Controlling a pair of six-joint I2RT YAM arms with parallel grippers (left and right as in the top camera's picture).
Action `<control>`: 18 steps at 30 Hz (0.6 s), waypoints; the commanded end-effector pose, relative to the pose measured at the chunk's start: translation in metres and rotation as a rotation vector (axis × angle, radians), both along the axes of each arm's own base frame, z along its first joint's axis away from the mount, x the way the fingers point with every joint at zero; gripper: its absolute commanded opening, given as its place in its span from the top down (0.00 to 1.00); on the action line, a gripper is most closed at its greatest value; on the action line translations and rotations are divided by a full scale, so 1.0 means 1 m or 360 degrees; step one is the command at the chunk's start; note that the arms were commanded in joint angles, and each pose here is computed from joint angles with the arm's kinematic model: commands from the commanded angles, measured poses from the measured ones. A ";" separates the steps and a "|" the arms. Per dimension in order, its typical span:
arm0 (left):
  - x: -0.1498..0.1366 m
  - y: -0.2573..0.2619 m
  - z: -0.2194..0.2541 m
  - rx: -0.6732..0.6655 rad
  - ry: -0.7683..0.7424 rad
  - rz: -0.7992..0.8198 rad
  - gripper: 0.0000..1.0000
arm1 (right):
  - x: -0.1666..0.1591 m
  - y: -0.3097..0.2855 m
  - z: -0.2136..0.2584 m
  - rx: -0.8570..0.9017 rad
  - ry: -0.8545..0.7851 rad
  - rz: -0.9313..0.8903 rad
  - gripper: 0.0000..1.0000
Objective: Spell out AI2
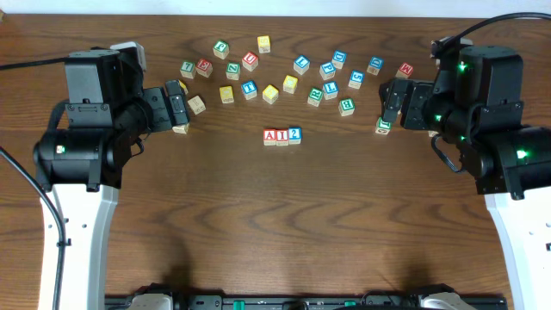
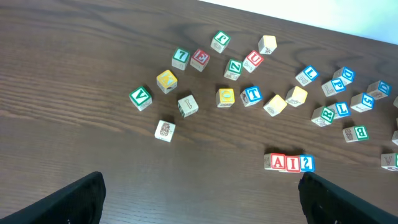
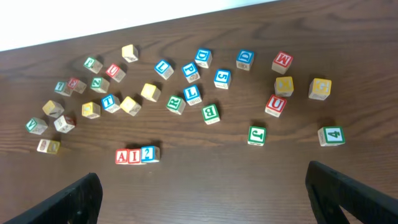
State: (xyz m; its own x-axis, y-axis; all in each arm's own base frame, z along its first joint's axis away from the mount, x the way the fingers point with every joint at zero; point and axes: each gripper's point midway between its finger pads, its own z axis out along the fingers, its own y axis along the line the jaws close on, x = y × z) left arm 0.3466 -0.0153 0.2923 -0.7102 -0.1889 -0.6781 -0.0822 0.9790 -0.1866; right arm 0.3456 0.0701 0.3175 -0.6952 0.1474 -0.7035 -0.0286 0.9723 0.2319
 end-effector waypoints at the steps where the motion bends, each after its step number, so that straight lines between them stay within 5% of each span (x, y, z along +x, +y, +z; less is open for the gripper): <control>1: 0.000 0.003 0.006 0.0008 -0.0025 0.0011 0.02 | -0.003 -0.001 0.000 -0.0002 0.0007 0.0006 0.01; 9: 0.000 0.003 0.006 0.0008 -0.0024 0.0011 0.02 | -0.029 -0.015 -0.027 -0.0120 0.0244 -0.0041 0.01; 18: 0.000 0.002 0.006 0.0008 -0.0024 0.0010 0.02 | -0.022 -0.030 -0.023 -0.0218 0.0187 -0.0146 0.01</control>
